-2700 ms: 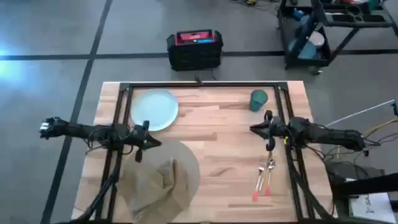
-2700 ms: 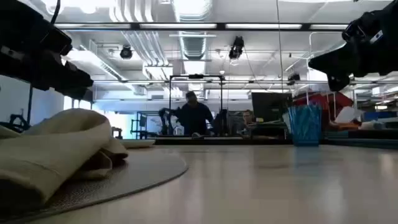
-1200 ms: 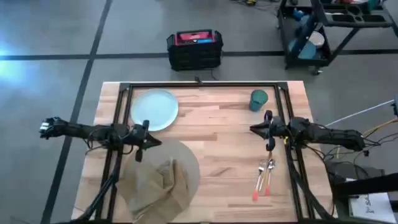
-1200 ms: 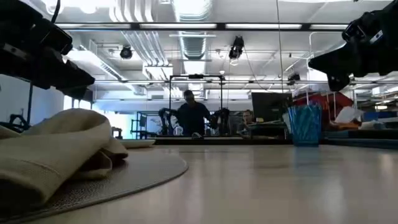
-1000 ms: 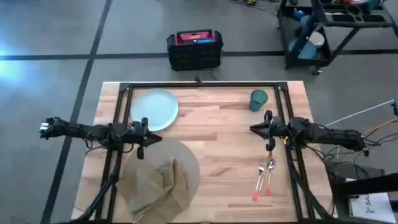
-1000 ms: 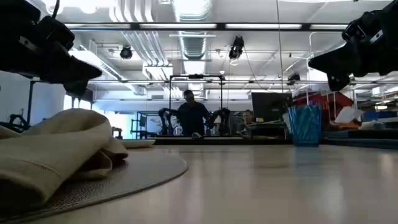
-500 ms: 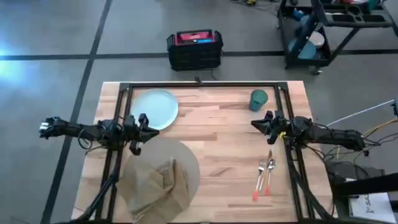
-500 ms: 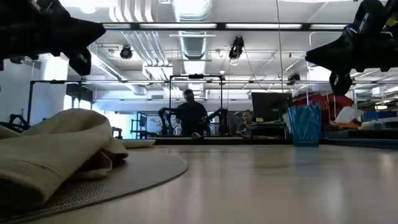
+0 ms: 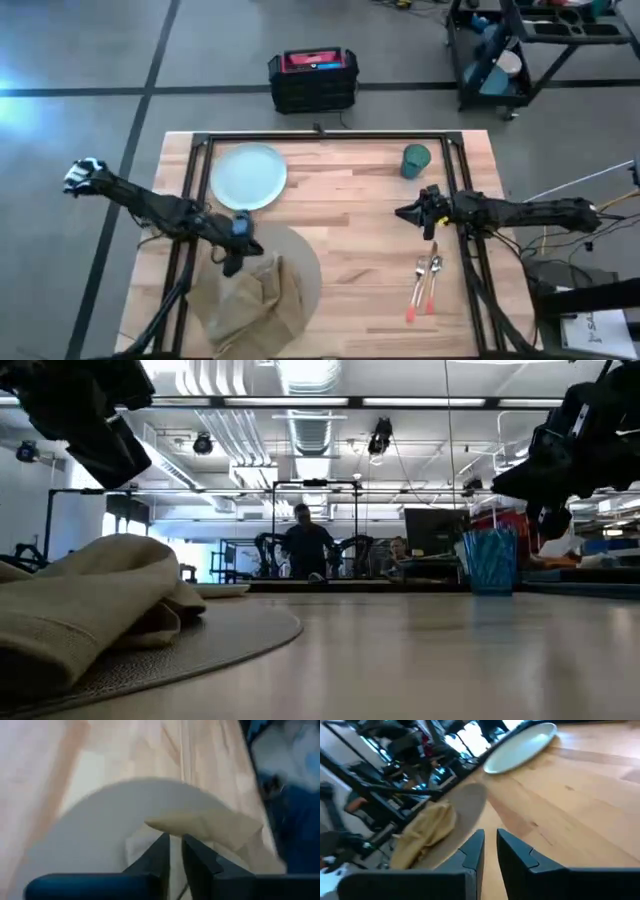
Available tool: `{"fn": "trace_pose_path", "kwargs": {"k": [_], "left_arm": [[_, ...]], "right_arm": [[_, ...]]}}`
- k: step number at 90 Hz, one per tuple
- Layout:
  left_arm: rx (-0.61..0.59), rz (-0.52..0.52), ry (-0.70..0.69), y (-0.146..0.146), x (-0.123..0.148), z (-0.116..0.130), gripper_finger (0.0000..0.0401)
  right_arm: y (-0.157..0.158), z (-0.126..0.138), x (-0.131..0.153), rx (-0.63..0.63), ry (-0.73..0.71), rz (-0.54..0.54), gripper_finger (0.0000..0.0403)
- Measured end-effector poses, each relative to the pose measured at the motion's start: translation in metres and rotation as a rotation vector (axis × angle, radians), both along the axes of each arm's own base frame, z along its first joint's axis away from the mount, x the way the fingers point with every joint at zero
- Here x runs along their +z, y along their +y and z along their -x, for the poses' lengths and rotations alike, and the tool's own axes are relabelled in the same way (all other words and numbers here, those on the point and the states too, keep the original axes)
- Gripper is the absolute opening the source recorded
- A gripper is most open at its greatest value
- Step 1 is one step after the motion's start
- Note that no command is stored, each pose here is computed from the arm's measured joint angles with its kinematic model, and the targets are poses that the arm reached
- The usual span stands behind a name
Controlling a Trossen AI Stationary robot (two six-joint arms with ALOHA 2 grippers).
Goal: Set table place
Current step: Move the grey tablemat to the center of the table
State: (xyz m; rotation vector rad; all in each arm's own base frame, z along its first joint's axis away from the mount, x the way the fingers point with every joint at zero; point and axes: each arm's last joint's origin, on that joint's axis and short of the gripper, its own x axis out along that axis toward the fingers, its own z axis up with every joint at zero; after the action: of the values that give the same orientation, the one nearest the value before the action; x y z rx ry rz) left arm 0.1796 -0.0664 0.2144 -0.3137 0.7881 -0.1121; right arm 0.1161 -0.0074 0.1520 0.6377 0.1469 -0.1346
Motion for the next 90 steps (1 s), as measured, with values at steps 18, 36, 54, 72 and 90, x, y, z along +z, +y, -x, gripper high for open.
{"fn": "trace_pose_path", "kwargs": {"k": [18, 36, 54, 72, 90], "left_arm": [[0.039, -0.039, 0.145, -0.012, -0.014, -0.037, 0.0241], [0.128, -0.08, 0.312, -0.014, -0.045, -0.066, 0.0357], [0.254, -0.062, 0.47, -0.005, -0.069, -0.085, 0.0347], [0.207, -0.022, 0.501, -0.011, -0.059, -0.105, 0.011], [0.159, -0.12, 0.404, -0.012, -0.013, -0.12, 0.0007]], "right_arm": [[-0.003, -0.004, -0.007, -0.079, 0.069, 0.022, 0.0088], [-0.001, -0.006, -0.011, -0.012, 0.12, 0.066, 0.0138], [-0.001, -0.008, -0.013, 0.009, 0.139, 0.139, 0.0166], [-0.002, -0.009, -0.015, -0.018, 0.16, 0.139, 0.0131], [0.001, -0.012, -0.014, 0.103, 0.134, 0.145, 0.0028]]}}
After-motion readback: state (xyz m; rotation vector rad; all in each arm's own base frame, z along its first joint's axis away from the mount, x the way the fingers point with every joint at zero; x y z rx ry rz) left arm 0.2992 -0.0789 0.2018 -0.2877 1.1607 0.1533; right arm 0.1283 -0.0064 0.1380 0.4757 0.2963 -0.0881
